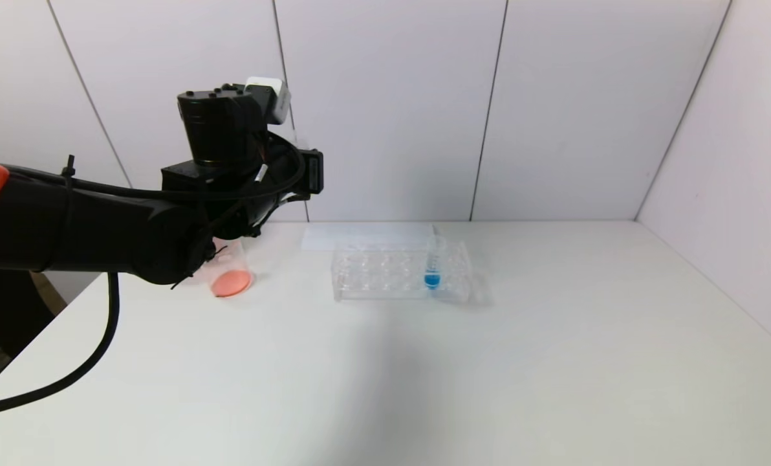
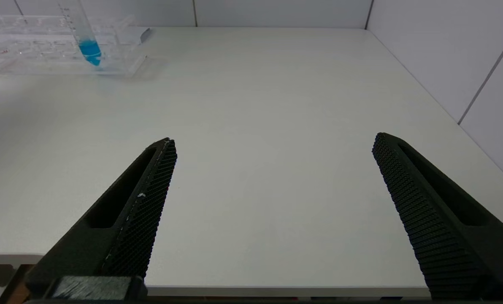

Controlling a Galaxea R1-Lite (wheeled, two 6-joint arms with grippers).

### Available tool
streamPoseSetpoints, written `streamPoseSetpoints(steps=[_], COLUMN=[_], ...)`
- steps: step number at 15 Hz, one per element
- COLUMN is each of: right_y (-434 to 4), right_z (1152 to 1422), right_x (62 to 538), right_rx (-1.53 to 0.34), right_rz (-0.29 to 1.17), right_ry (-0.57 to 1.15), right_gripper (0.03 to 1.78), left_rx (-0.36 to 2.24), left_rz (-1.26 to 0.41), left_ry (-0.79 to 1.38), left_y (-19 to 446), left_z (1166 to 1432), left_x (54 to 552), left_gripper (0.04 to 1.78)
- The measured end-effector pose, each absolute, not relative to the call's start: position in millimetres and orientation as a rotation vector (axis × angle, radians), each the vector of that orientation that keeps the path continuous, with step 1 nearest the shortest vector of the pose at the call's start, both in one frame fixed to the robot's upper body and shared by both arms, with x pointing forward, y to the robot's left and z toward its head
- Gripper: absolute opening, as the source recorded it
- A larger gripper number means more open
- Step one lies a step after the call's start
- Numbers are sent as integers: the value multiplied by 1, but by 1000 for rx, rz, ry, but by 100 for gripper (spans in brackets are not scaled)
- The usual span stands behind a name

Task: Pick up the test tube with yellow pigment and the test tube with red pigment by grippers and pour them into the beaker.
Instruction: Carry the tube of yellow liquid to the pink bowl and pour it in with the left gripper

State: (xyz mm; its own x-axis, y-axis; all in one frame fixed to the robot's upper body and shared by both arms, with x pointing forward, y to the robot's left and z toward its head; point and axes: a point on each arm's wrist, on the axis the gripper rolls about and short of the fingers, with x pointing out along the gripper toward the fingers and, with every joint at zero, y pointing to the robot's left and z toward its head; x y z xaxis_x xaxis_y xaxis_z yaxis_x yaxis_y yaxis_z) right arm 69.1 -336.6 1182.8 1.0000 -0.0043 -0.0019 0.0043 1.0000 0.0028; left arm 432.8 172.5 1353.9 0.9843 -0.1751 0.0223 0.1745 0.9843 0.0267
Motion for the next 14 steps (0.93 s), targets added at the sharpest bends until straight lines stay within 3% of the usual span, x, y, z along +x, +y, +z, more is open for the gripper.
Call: streamPoseSetpoints(steps=[14], right_y=[-337], right_z=[1183], right_x=[69], right_rx=[2], right_rz=[-4], right_ry=[2], right_gripper=[170], left_rx=[31], left_rz=[-34], left_ry=[12], left_y=[231], left_z=[1352], left_x=[438], left_gripper=[44])
